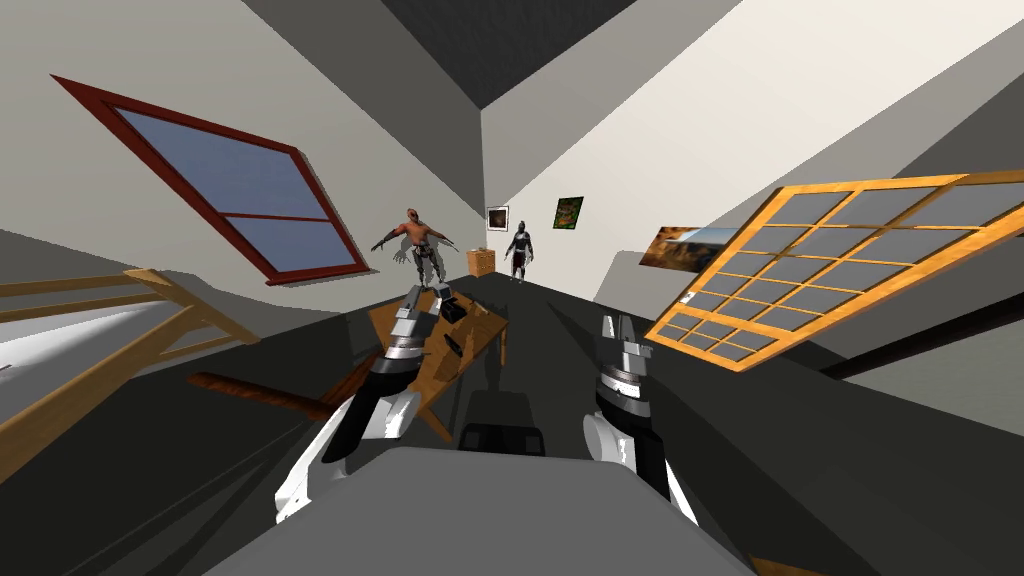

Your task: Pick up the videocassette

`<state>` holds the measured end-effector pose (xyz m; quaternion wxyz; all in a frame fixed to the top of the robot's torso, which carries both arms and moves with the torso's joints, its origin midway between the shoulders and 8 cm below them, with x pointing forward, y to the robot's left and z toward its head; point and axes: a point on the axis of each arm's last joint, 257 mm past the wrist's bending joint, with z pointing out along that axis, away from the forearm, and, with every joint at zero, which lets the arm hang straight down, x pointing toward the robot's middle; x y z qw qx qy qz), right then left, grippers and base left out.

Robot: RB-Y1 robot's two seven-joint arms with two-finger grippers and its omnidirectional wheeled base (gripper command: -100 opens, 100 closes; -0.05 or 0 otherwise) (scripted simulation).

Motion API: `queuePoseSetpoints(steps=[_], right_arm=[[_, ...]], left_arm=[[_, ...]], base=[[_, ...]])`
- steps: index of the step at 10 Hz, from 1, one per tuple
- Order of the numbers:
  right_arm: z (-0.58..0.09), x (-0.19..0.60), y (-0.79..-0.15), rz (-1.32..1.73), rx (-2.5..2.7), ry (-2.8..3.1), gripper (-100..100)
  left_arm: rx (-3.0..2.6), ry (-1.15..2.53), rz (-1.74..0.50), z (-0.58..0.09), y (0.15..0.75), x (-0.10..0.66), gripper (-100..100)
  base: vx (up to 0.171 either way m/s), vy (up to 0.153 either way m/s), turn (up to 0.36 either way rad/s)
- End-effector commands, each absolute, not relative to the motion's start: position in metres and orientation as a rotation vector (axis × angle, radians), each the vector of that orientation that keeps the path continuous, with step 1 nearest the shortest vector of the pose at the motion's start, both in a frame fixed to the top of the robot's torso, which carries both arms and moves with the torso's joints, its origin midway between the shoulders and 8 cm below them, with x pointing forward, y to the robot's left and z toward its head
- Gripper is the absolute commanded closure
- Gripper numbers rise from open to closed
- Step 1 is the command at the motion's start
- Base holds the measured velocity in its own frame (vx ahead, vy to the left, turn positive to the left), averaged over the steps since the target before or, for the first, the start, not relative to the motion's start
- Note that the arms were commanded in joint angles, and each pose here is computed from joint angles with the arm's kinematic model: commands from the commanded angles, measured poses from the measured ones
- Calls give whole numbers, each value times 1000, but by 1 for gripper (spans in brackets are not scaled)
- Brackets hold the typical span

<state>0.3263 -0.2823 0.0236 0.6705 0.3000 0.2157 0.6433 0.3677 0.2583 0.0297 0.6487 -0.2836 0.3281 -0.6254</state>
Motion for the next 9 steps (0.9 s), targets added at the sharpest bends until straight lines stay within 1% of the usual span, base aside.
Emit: queuePoseSetpoints(steps=[1, 9], right_arm=[[24, 326, -282, 1450, 676, 486, 0], [24, 326, -282, 1450, 676, 486, 0]], left_arm=[[-666, 775, -1408, 23, 257, 375, -100], [-807, 981, -1302, -37, 267, 415, -100]], base=[[-8, 11, -38], [-7, 14, -68]])
